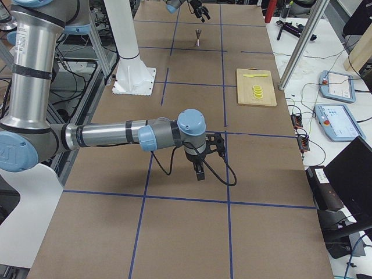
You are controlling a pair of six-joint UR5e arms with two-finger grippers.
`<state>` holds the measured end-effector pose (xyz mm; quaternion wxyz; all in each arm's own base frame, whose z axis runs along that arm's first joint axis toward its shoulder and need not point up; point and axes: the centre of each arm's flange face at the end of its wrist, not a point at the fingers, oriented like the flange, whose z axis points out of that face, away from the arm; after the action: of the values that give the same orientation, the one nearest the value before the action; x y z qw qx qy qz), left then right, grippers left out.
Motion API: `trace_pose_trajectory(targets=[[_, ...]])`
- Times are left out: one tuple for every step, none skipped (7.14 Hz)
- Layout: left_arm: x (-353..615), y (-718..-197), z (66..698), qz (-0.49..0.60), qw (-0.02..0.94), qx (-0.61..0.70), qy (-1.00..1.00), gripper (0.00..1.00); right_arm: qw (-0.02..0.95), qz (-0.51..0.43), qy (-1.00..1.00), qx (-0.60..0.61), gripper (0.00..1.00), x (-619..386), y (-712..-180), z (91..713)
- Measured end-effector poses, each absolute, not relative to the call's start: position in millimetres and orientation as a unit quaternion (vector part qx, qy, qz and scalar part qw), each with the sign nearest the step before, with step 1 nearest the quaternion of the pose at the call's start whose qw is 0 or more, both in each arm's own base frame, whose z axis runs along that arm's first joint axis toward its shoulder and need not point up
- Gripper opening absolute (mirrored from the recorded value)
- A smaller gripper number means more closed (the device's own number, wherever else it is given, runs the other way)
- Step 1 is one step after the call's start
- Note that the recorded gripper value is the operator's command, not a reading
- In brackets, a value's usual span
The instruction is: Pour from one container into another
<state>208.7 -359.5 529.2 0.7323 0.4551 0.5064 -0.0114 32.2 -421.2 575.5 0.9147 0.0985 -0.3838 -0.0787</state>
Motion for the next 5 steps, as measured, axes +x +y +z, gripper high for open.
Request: trace_pose_trajectory(targets=[[226.3, -345.7, 531.3, -0.037, 0.726, 0.477, 0.494, 1.00, 0.915, -0.078, -0.384, 0.099, 1.00, 33.1, -421.1, 575.3], [234.0, -330.0, 536.4, -0.061, 0.720, 0.498, 0.480, 1.00, 0.915, -0.076, -0.384, 0.100, 1.00, 34.6, -421.0, 575.3], [240.5, -314.7, 541.6, -0.084, 0.714, 0.518, 0.464, 1.00, 0.915, -0.074, -0.383, 0.100, 1.00, 36.3, -420.7, 575.4], [247.8, -303.2, 545.9, -0.104, 0.711, 0.533, 0.447, 1.00, 0.915, -0.073, -0.383, 0.101, 1.00, 37.9, -420.3, 575.6], [255.2, -293.0, 549.9, -0.120, 0.709, 0.546, 0.430, 1.00, 0.915, -0.071, -0.383, 0.102, 1.00, 39.7, -420.0, 575.8]])
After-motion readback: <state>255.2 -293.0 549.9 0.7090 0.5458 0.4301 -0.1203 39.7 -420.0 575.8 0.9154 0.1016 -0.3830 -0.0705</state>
